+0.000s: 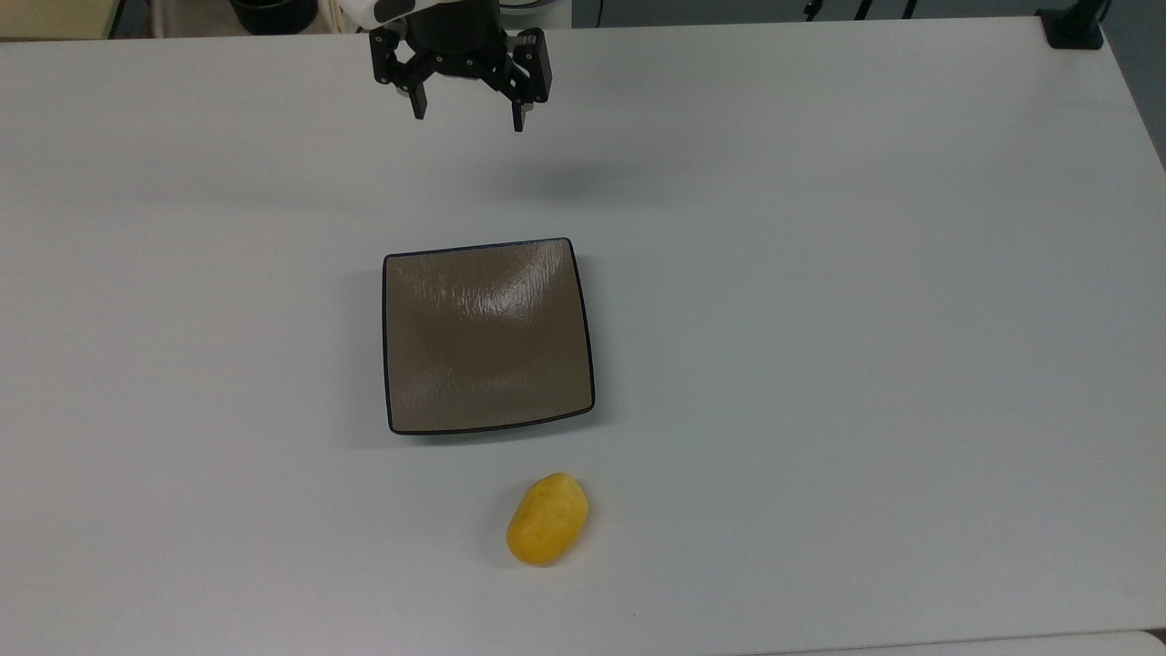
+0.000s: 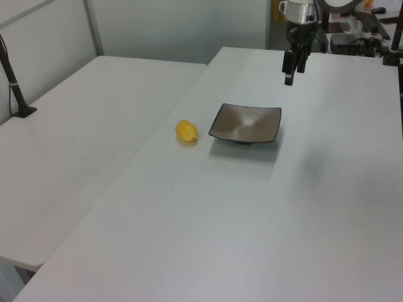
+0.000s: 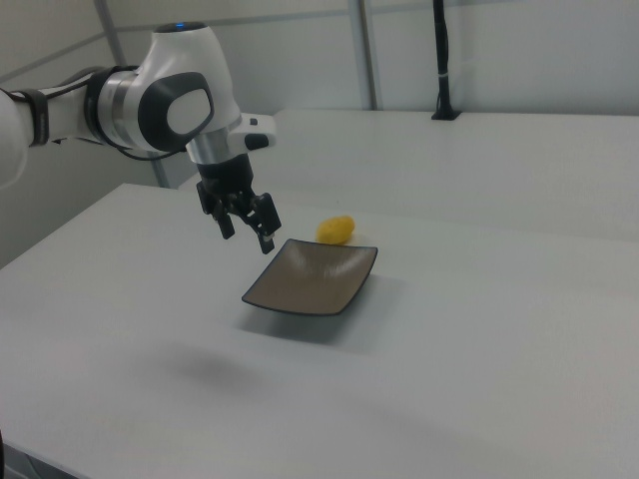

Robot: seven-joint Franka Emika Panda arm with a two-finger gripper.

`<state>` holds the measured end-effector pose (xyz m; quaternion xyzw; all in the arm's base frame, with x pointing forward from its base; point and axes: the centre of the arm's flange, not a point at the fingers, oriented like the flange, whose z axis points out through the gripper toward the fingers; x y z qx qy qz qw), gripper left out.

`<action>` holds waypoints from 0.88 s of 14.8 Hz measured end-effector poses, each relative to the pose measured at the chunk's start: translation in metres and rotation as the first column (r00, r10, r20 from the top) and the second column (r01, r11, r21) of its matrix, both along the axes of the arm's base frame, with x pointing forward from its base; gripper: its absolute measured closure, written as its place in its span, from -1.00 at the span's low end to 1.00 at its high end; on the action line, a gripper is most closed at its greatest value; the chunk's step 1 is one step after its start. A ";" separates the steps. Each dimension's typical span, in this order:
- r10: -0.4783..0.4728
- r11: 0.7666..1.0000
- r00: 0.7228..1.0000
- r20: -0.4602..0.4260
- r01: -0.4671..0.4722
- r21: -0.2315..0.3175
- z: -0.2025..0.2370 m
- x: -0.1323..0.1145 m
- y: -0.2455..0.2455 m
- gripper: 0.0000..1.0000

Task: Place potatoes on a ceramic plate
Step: 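Move the open gripper over the plate toward the yellow potato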

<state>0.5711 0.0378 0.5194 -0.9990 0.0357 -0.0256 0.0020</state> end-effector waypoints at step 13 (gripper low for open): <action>-0.038 0.999 0.998 0.059 0.039 -0.015 0.032 -0.006 -0.017 -1.00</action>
